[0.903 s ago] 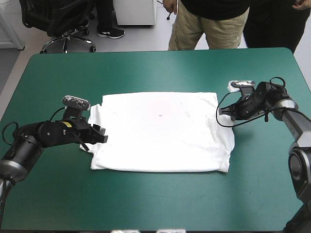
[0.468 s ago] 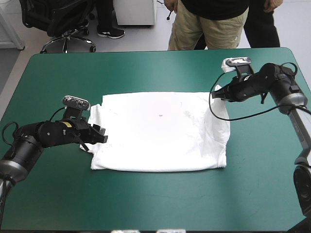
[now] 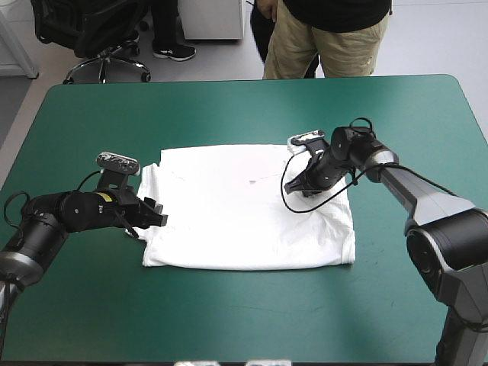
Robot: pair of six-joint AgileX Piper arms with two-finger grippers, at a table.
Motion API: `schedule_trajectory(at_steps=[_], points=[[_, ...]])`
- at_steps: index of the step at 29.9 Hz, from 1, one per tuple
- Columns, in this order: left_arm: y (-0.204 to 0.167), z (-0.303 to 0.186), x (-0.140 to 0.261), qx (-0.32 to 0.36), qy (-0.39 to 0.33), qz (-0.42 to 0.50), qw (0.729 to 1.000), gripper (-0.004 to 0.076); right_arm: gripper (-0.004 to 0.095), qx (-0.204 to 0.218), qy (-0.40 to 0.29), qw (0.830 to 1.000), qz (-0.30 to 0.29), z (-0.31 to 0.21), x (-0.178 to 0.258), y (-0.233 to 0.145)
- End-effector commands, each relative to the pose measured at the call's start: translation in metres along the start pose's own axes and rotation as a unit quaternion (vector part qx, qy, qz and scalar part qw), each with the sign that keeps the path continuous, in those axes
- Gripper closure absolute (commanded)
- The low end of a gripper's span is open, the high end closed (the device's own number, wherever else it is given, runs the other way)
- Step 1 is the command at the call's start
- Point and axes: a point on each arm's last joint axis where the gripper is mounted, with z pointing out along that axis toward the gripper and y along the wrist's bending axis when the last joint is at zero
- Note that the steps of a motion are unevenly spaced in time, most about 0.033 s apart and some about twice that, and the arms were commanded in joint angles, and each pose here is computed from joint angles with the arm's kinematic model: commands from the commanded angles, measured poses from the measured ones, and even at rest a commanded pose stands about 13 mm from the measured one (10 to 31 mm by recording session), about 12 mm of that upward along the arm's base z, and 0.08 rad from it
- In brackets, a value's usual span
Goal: Fold the cloth
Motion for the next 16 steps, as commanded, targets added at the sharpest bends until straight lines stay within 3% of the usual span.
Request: schedule_trajectory(at_steps=[1, 7, 13, 16], points=[[-0.001, -0.011, -0.012, -0.002, -0.044, -0.020, 0.999, 0.0321, 0.0844, 0.029, -0.033, 0.999, -0.020, -0.017, -0.009, 0.002], [0.003, -0.015, -0.017, -0.012, -0.055, -0.048, 0.997, 0.0321, 0.0398, 0.027, -0.048, 0.998, -0.026, -0.037, -0.010, 0.007], [0.050, -0.031, -0.024, -0.096, -0.088, -0.119, 0.984, 0.0321, 0.0401, 0.043, -0.149, 0.987, -0.044, -0.115, -0.007, 0.021], [0.076, -0.026, -0.019, -0.112, -0.062, -0.162, 0.978, 0.0321, 0.0401, 0.045, -0.178, 0.982, -0.050, -0.148, 0.001, 0.029]])
